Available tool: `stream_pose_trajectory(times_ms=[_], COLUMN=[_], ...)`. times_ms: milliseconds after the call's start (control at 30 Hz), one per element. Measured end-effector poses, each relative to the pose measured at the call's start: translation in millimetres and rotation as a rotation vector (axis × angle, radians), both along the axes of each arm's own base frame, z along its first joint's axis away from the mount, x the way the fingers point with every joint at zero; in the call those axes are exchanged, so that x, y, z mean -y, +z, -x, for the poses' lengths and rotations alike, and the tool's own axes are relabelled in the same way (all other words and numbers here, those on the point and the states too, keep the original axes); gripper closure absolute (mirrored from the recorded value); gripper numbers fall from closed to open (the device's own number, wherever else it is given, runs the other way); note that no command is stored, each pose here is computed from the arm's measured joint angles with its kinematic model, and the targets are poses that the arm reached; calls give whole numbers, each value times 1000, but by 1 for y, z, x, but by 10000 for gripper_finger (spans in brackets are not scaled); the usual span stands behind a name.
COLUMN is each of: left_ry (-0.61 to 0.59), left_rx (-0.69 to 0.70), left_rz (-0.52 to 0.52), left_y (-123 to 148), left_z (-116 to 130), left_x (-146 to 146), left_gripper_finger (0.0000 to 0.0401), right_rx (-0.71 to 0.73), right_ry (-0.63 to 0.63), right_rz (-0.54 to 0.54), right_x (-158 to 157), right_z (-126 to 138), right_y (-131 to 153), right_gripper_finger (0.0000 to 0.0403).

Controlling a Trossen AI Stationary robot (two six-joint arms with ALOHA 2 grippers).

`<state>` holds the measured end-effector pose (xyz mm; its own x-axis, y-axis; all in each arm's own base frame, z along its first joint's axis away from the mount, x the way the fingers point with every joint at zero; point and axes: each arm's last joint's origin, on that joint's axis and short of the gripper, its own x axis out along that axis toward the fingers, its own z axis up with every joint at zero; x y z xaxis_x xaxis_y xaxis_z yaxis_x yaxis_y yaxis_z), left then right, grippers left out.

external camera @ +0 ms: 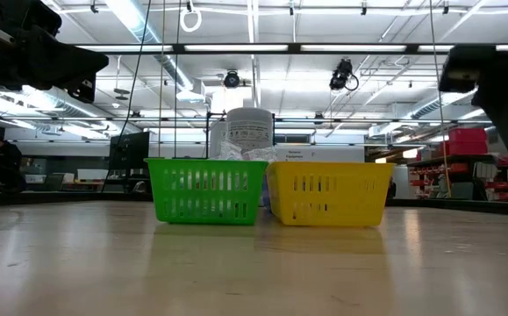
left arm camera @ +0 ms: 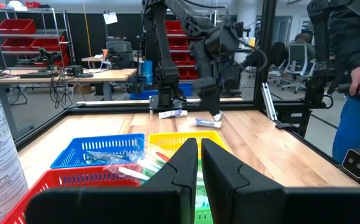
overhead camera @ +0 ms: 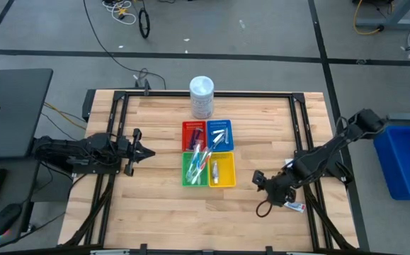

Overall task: Pick & Place Travel size toiletries
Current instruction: Put the white toothpaste into the yellow bin

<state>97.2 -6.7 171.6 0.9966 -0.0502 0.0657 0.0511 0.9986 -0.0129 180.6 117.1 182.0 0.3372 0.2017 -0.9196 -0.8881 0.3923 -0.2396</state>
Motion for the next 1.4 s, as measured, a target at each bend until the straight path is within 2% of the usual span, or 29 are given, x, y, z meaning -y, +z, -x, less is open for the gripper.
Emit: stream_pose_trajectory(times_ms=[233,333,567,700,967,1100,1200,1400], left_ry=[0,0,0,0,0,0,0,0], left_rx=[0,0,-2,-1,0,0,-1,0], left_rz=[0,0,0,0,0,0,0,0], left_y=[0,0,0,0,0,0,0,0], left_z=[0,0,0,0,0,0,0,0], left_x=[0,0,0,0,0,0,0,0], left_gripper_finger=[374,374,374,374,374,374,374,374], right_rx=[-97,-136,-187,-222,-244,-252,-264,-248], right_ry=[-2,6,125,138,149,215,253,245], right_rz=[63,93,167,188,203,228,257,301], right_x=[1,2,5,6,8,10,11,12], right_z=[0,0,4,8,10,13,15,13], right_y=[-15,-20,-25,-26,-26,-32,-39,-44], right_gripper_finger=[133,138,155,159,148,146,153,179])
